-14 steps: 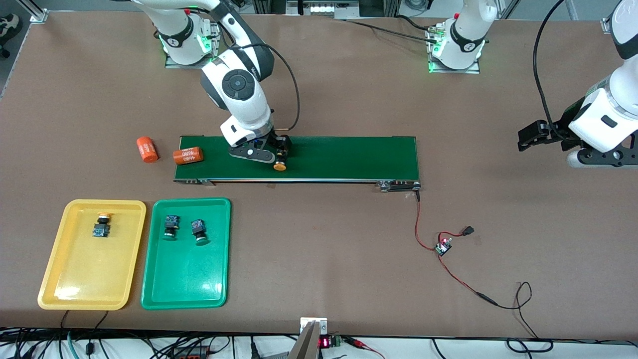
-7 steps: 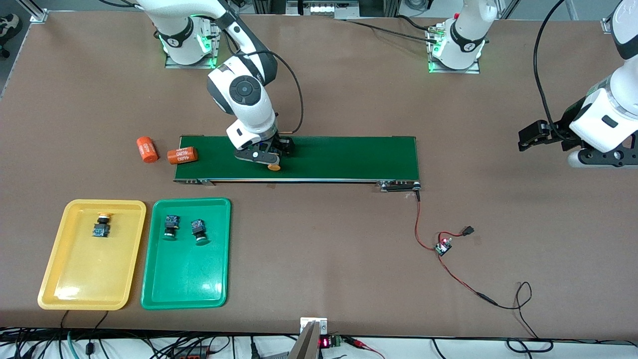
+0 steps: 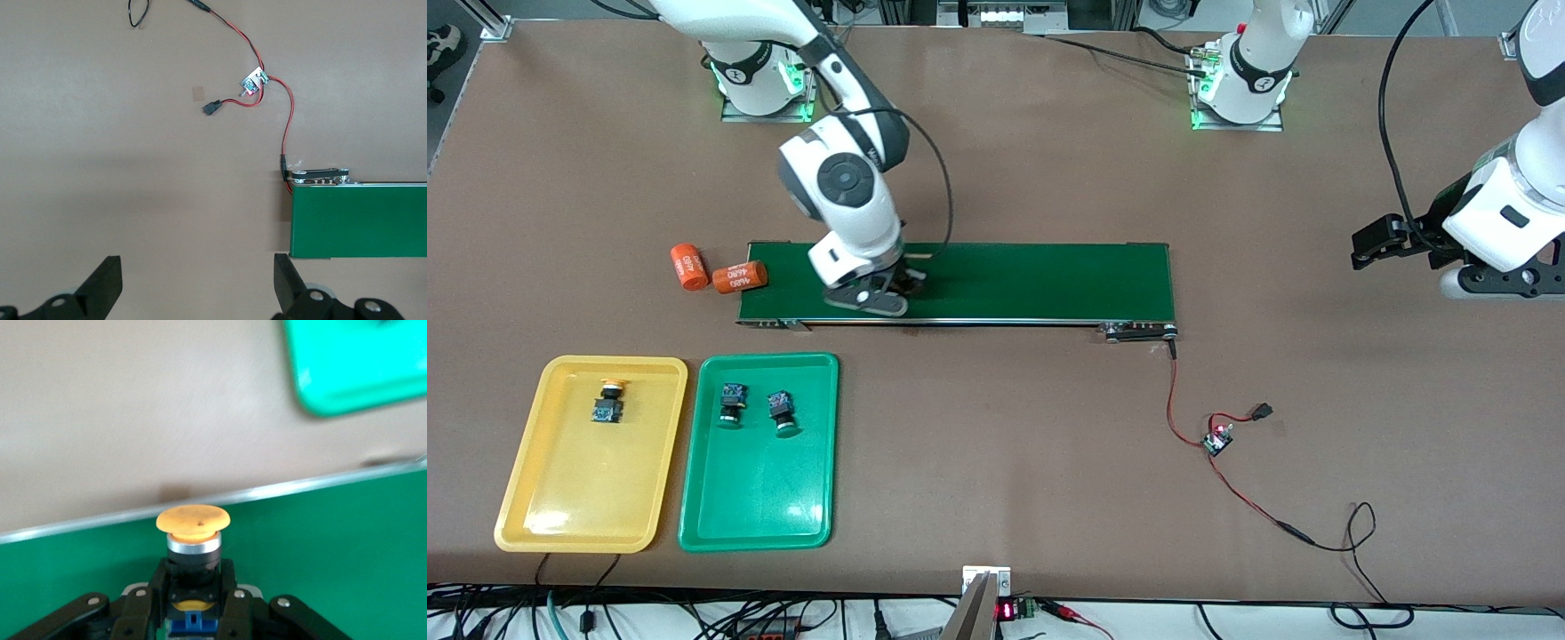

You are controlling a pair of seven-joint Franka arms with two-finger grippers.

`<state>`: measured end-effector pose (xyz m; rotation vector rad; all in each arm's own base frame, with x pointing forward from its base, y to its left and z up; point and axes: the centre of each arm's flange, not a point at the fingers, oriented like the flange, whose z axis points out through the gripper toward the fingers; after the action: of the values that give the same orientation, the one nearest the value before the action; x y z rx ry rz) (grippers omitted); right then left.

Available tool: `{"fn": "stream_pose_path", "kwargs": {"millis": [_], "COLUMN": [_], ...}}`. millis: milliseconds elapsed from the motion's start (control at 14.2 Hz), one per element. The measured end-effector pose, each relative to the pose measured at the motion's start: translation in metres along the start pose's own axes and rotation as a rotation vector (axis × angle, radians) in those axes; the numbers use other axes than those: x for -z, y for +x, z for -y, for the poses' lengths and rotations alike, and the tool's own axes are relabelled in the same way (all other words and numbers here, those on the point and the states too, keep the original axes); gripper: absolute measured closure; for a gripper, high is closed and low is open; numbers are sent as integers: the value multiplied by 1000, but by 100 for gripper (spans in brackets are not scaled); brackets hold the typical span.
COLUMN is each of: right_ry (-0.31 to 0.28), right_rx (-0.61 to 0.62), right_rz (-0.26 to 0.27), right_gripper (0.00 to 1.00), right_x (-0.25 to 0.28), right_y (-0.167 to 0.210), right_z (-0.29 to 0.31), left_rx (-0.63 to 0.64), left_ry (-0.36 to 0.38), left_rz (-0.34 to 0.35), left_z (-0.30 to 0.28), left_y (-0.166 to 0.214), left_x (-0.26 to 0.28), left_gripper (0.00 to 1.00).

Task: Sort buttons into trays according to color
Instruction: 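Place the second yellow button in the yellow tray with the right gripper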

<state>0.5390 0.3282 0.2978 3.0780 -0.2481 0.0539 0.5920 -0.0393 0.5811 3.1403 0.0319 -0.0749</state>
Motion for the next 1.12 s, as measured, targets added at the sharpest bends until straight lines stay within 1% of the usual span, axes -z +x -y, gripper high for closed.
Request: {"fn": "stream_pose_path", "kwargs": {"millis": [70, 211, 281, 422, 562, 632, 914, 1124], "right_ry": [-2, 25, 30, 31, 29, 29, 16, 7], "right_rx": [11, 63, 94, 138, 176, 196, 254, 267], "right_rz": [-5, -15, -14, 18, 39, 39, -23, -43], "right_gripper": [67, 67, 67, 67, 67, 67, 67, 67], "right_x": [24, 56, 56, 30, 2, -11, -60, -81], "right_y": [31, 94, 122, 160, 182, 190, 214, 220], "right_z": [-22, -92, -141, -240, -305, -325, -365, -381], "left_rx": [0, -1, 0, -1, -1, -1, -3, -3], "left_ry": [0, 0, 0, 0, 0, 0, 0, 0], "left_rz": [0, 0, 0, 0, 0, 0, 2, 2], "left_z": [0, 0, 0, 0, -1, -1, -2, -2], "left_y": [0, 0, 0, 0, 0, 0, 0, 1], "left_x": [0, 0, 0, 0, 0, 0, -1, -1], "left_gripper": [0, 0, 0, 0, 0, 0, 0, 0]}}
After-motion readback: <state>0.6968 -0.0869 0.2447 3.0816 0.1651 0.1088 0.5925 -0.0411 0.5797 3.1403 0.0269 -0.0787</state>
